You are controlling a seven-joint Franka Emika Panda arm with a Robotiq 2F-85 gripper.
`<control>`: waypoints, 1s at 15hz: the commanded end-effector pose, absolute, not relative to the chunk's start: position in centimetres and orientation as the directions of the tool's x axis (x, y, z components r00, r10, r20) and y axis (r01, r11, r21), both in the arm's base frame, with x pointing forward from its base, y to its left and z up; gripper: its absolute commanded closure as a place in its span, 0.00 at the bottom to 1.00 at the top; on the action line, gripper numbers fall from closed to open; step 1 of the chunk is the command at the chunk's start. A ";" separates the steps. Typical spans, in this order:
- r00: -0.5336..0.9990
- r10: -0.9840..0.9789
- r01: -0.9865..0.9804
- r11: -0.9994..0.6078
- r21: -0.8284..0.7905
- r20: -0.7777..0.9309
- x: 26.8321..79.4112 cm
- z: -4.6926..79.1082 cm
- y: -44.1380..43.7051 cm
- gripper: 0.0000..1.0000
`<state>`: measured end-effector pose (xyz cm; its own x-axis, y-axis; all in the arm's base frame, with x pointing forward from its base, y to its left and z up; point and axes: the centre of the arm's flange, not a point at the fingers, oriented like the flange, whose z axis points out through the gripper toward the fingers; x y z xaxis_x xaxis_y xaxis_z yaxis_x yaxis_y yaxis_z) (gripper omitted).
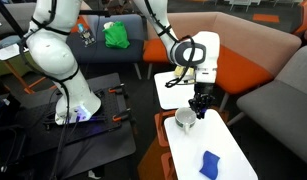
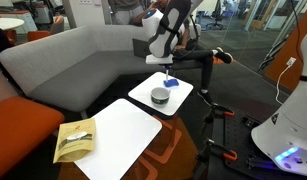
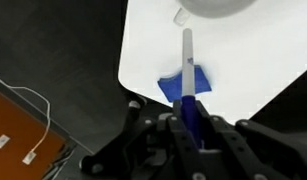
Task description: Remove the pen from the mug and put it on the table
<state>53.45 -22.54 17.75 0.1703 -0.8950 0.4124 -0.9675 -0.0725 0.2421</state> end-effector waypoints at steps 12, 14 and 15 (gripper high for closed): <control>-0.148 -0.965 -0.979 0.174 -0.109 -0.217 61.2 12.0 -33.0 0.96; -0.131 -0.945 -0.982 0.166 -0.095 -0.298 62.6 10.4 -32.5 0.96; -0.125 -0.937 -0.984 0.159 -0.080 -0.326 63.2 9.3 -32.2 0.96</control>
<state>60.49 -31.53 11.61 -0.1488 -0.9623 -0.2276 -0.9789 0.1759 -0.1036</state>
